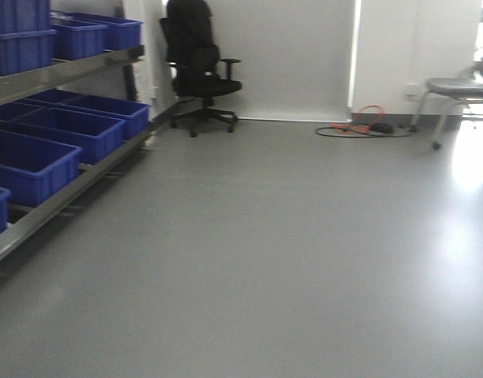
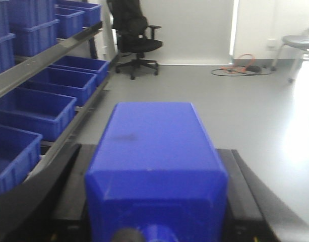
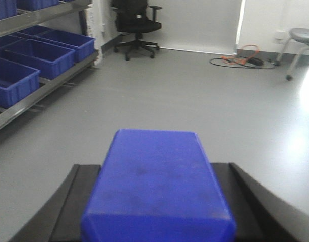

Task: Pick and sort blue part to right shelf
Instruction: 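Drive the base toward the rack of blue bins, then stop at the rack and hold both bottles over the blue bins, then lower the right-held bottle into a blue bin and open the right gripper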

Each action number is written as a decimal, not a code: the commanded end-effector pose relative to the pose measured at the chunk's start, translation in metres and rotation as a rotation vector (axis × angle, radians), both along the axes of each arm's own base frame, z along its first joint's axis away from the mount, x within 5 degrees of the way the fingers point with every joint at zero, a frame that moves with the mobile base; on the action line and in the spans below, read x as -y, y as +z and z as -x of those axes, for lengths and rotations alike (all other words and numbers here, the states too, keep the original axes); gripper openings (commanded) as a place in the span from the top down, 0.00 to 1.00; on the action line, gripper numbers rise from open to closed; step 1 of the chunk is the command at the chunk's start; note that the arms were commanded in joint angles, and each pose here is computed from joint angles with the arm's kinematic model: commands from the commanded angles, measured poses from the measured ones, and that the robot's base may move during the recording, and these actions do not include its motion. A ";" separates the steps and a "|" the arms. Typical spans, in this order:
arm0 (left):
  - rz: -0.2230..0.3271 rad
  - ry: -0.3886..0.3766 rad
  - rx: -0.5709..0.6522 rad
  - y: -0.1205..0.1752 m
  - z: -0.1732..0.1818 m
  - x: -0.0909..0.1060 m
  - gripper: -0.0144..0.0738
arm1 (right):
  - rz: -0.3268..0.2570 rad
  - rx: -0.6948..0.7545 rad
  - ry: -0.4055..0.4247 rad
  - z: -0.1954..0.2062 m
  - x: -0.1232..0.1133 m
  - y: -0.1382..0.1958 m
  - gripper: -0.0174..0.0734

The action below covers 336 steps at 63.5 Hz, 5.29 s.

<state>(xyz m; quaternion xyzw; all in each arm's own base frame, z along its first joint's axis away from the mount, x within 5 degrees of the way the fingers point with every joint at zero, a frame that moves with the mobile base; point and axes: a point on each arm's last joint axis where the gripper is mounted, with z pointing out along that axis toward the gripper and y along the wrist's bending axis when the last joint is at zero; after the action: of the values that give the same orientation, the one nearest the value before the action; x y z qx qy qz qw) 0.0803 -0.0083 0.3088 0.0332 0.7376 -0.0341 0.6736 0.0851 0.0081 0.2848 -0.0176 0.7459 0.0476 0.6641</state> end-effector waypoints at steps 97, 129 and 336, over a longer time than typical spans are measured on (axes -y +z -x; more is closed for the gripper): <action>0.017 0.021 0.113 0.018 0.000 -0.002 0.40 | 0.006 0.118 -0.006 0.000 0.001 0.018 0.34; 0.017 0.021 0.113 0.018 0.000 -0.002 0.40 | 0.006 0.118 -0.006 0.000 0.001 0.018 0.34; -0.022 -0.155 -0.058 0.019 -0.174 0.064 0.23 | 0.023 -0.081 -0.008 -0.169 -0.014 0.040 0.11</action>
<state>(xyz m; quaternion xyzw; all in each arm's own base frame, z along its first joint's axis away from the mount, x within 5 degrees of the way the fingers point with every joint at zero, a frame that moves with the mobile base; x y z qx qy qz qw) 0.2538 -0.0722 0.3000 0.1115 0.7985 -0.0742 0.5869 0.2532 0.0227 0.2986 -0.0169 0.8177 0.0393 0.5741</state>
